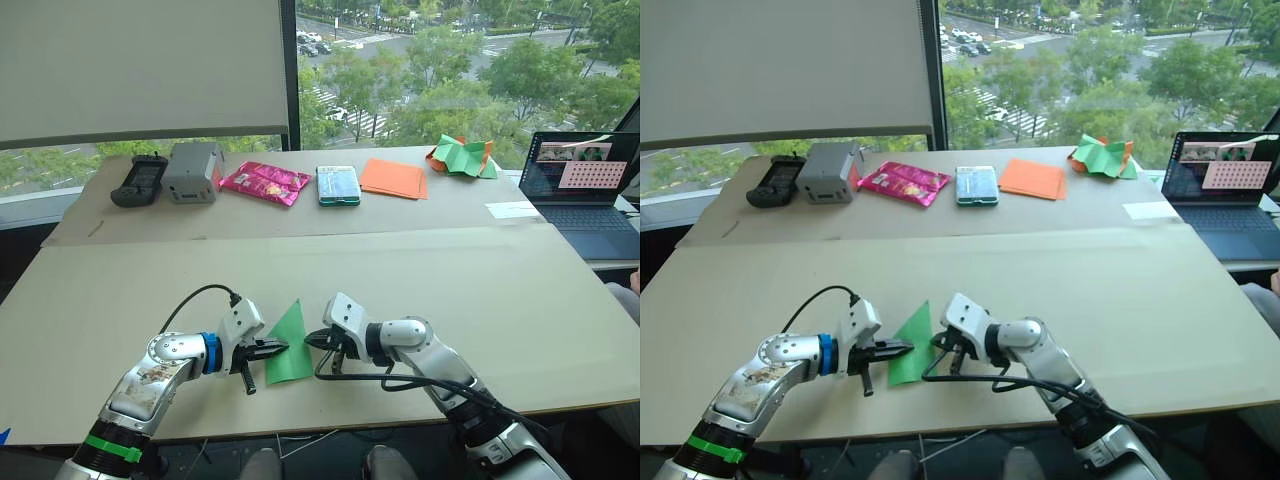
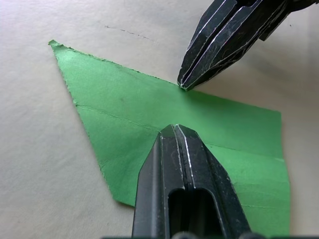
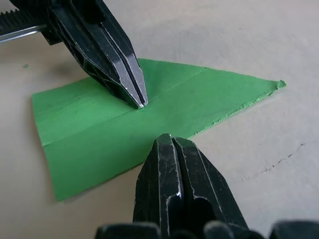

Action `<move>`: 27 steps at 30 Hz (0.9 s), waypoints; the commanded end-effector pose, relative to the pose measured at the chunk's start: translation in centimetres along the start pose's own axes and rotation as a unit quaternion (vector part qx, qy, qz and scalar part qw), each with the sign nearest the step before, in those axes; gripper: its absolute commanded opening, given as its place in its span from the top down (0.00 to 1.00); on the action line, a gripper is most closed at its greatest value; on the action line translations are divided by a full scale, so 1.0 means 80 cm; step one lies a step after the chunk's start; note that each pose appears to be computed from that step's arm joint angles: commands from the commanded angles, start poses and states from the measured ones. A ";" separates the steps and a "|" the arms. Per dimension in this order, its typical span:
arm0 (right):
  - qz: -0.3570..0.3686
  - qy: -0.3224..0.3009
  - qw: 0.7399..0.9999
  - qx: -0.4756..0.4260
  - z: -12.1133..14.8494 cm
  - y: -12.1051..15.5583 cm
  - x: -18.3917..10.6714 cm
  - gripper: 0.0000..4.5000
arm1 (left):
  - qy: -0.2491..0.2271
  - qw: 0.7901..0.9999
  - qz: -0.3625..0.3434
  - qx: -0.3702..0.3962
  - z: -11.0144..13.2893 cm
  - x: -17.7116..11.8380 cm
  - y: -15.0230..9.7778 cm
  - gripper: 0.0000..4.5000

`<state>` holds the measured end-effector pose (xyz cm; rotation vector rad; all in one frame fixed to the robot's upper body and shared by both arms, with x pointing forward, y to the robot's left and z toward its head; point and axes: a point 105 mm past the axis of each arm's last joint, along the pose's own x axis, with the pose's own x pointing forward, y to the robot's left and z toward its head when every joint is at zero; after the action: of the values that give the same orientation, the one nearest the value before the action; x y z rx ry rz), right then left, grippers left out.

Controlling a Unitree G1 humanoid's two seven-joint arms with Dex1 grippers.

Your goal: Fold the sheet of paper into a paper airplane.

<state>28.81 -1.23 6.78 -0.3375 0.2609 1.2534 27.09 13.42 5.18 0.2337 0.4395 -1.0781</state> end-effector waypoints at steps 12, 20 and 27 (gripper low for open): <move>-0.011 0.040 0.999 -0.024 -0.016 -0.004 0.013 1.00 | 0.032 0.999 -0.006 -0.021 -0.021 0.000 -0.004 1.00; 0.035 0.061 0.997 -0.012 -0.034 0.020 0.006 1.00 | 0.033 0.999 -0.005 -0.022 -0.022 -0.001 -0.004 1.00; 0.106 0.079 0.991 -0.003 -0.042 0.054 -0.004 1.00 | 0.033 0.999 -0.006 -0.021 -0.022 0.001 -0.003 1.00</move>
<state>26.39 -1.42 5.33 -0.4345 0.3251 1.3745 27.02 13.37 5.19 0.2360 0.4422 -1.0846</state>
